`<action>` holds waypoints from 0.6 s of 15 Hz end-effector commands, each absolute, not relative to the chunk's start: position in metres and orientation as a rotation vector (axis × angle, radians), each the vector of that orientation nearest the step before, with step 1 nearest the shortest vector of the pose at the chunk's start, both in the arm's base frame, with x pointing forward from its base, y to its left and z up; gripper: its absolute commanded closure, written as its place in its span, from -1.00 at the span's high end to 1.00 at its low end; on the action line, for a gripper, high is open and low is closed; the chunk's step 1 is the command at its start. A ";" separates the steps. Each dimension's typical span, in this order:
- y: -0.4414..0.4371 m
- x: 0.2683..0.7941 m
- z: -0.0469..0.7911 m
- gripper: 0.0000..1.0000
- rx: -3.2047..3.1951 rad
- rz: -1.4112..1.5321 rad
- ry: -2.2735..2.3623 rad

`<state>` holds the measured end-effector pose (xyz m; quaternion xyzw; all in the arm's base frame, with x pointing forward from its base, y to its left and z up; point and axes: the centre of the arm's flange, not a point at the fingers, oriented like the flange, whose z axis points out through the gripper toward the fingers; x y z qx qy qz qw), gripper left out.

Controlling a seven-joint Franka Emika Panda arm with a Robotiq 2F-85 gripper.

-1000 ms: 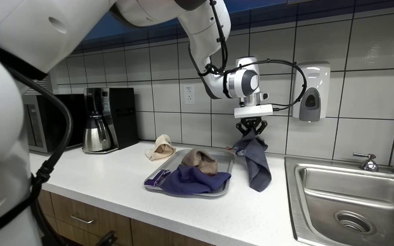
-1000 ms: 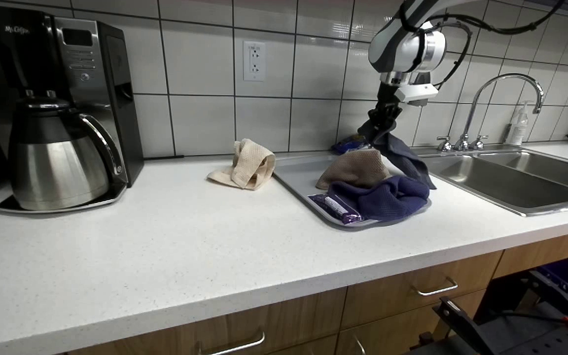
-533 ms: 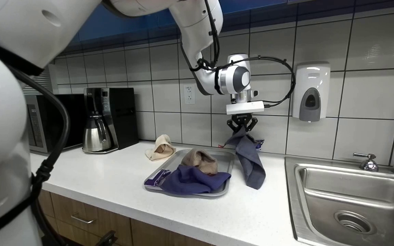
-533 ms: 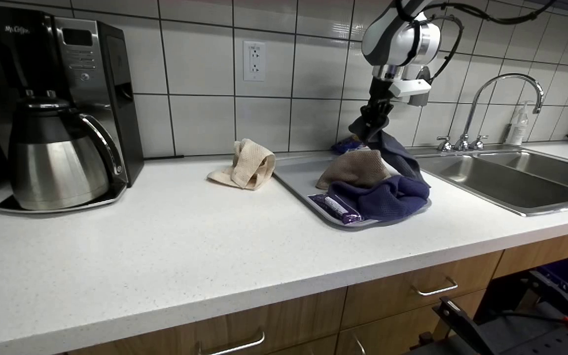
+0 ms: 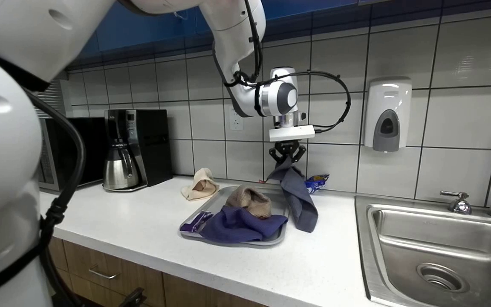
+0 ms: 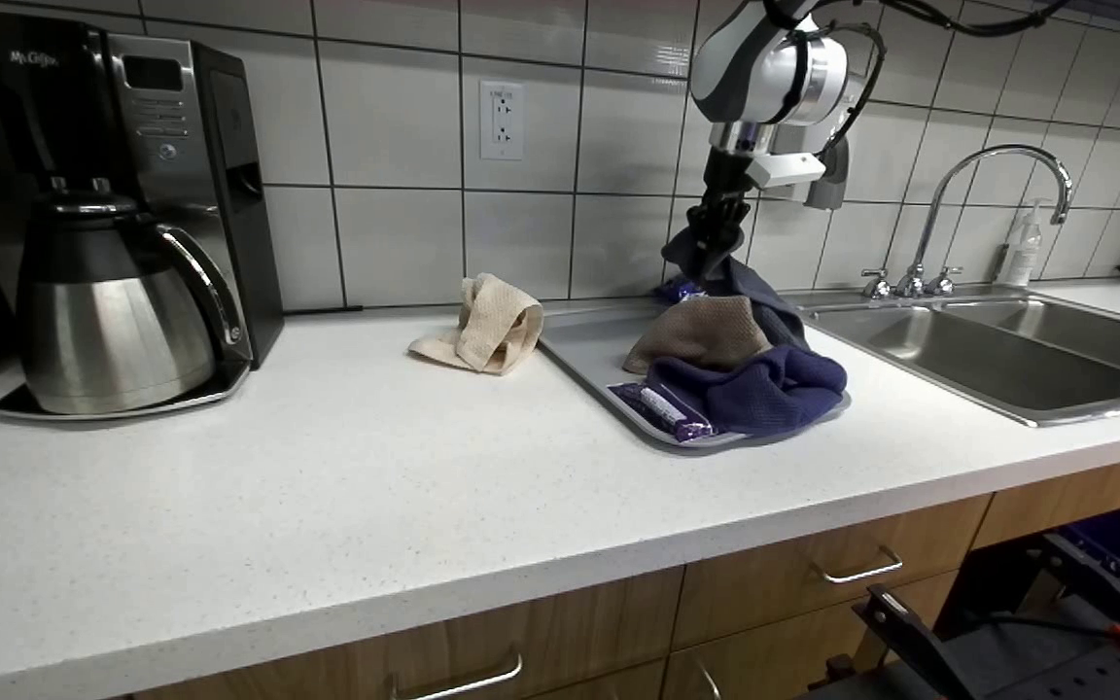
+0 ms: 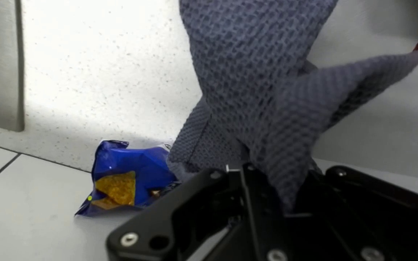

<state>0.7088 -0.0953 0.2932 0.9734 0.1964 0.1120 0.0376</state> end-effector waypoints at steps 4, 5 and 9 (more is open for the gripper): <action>-0.061 0.705 0.301 -0.95 2.966 0.331 0.731; -0.056 0.706 0.300 -0.95 2.966 0.328 0.745; -0.034 0.711 0.296 -0.95 2.958 0.321 0.792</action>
